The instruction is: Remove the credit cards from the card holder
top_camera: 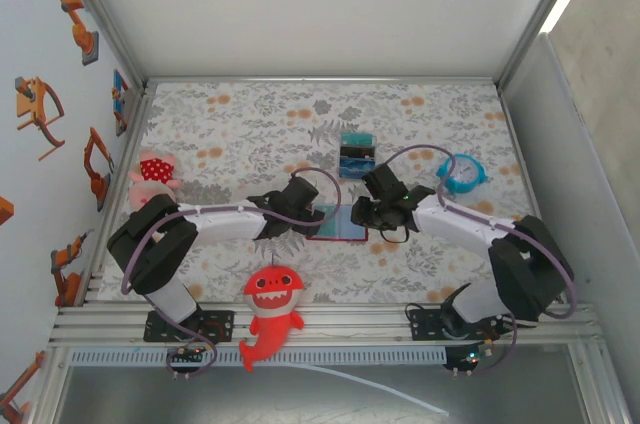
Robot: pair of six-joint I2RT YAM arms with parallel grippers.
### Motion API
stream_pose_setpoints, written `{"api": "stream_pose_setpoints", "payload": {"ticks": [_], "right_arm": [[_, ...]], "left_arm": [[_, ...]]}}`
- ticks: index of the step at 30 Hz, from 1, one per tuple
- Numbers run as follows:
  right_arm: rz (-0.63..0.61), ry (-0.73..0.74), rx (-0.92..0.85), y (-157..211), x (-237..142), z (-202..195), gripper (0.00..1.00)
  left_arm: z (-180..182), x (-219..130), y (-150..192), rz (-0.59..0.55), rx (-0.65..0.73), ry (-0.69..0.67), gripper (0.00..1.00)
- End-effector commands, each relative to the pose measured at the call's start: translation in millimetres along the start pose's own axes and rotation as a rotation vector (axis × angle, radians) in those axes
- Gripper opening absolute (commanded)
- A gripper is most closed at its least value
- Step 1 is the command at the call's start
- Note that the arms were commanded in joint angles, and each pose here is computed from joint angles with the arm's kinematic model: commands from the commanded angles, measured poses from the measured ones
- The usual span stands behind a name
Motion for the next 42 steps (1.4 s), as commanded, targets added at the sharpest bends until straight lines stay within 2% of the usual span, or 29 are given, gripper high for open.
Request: {"api": "stream_pose_setpoints", "payload": {"ticks": [1,11,15,19,28,32,35,42], "right_arm": [[0.032,-0.037,0.019,4,15,4,0.29],[0.045,0.013,0.017,5,30,-5,0.26],[0.042,0.012,0.018,7,27,-8,0.25],[0.030,-0.012,0.014,6,22,-6,0.24],[0.016,-0.109,-0.017,4,3,6,0.24],[0.037,-0.184,-0.031,5,3,14,0.24],[0.065,-0.216,-0.029,6,8,16,0.22],[0.127,-0.238,-0.039,8,19,14,0.22]], "left_arm": [[-4,1,9,0.062,0.040,-0.010,0.88],[-20,3,9,0.071,0.001,0.064,0.81],[-23,6,5,0.055,-0.022,0.078,0.72],[-25,9,0,0.037,-0.041,0.093,0.71],[-19,-12,-11,0.003,-0.089,0.114,0.72],[-13,-22,-14,-0.007,-0.113,0.118,0.79],[-10,-24,-12,0.005,-0.125,0.117,0.85],[-14,-12,1,0.069,-0.114,0.128,0.87]]}}
Point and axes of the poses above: each hand's point on the last joint's axis, 136 mm out from that joint toward the fingers, its own x axis out along the fingers, its own z axis along the line the jaws close on, y = z × x, the point moved 6 cm from there along -x, back along the fingers, and after that the axes turned 12 degrees about x, right-handed, at the moved point
